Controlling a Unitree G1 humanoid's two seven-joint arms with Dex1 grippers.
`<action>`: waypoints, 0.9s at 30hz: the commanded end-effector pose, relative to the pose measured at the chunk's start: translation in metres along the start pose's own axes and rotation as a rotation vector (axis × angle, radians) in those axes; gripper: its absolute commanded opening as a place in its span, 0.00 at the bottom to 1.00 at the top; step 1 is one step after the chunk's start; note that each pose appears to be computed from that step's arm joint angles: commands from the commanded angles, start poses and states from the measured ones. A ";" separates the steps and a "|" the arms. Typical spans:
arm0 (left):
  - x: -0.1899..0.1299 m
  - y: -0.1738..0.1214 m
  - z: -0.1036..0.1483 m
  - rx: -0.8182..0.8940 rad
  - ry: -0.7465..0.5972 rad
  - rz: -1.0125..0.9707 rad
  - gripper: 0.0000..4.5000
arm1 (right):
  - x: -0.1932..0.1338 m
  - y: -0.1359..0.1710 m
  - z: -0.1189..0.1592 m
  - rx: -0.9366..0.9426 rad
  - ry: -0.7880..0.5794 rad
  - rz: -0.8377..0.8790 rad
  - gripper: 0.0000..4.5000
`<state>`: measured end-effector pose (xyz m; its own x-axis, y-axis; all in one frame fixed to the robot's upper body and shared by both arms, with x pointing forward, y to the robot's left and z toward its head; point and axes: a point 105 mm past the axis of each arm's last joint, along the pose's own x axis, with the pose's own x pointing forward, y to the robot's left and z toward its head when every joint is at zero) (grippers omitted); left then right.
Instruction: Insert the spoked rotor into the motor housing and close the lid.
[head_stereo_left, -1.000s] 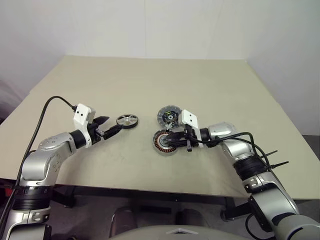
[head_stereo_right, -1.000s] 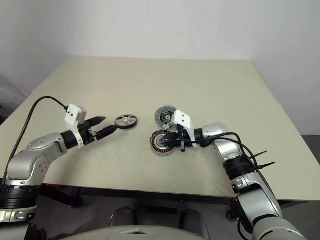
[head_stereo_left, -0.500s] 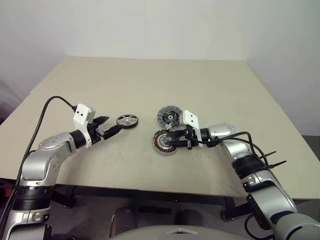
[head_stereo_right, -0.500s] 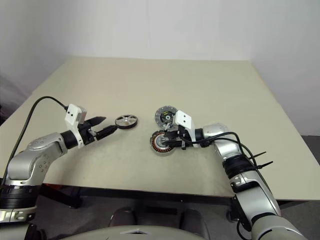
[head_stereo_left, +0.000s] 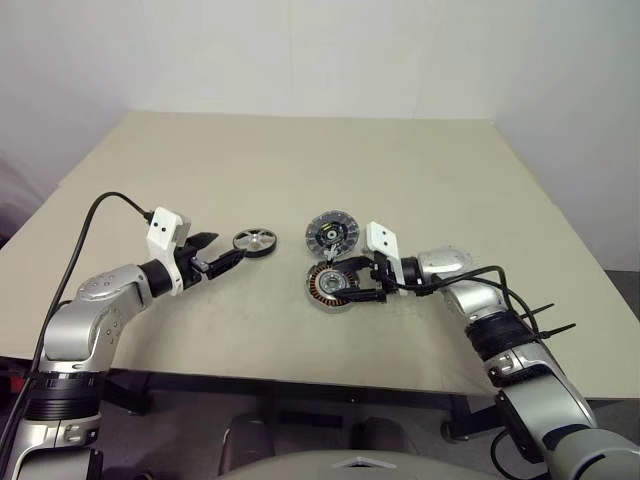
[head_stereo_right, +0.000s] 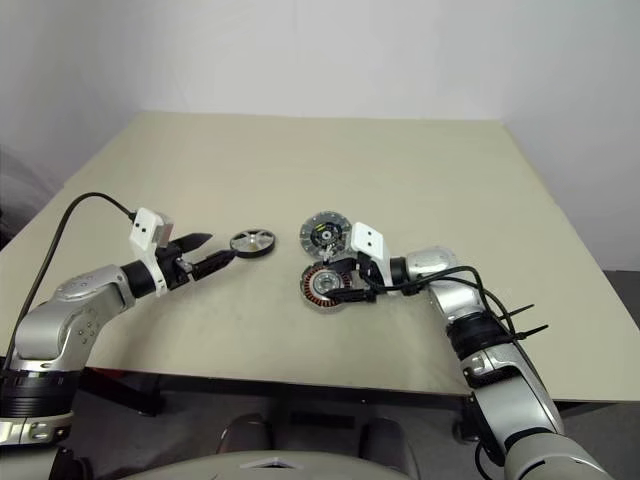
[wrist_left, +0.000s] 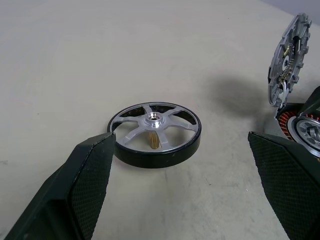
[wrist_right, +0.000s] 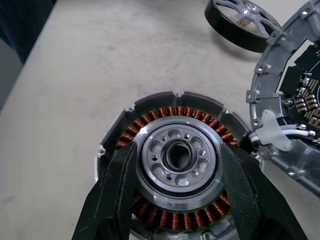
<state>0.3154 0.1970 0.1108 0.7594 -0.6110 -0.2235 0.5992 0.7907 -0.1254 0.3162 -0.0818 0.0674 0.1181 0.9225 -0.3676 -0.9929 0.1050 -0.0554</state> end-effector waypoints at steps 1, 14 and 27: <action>-0.002 0.001 0.016 0.047 -0.050 0.007 1.00 | -0.007 -0.004 0.024 -0.029 -0.064 -0.009 0.65; -0.001 0.002 0.017 0.051 -0.048 0.008 1.00 | -0.002 -0.006 0.030 -0.029 -0.049 -0.020 0.01; -0.004 0.003 0.016 0.050 -0.050 0.020 1.00 | 0.012 -0.009 0.014 -0.044 -0.011 -0.016 0.01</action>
<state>0.3159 0.1977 0.1104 0.7622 -0.6069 -0.2252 0.5954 0.7938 -0.1239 0.3241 -0.0687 0.0680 0.1305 0.9201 -0.3693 -0.9914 0.1179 -0.0565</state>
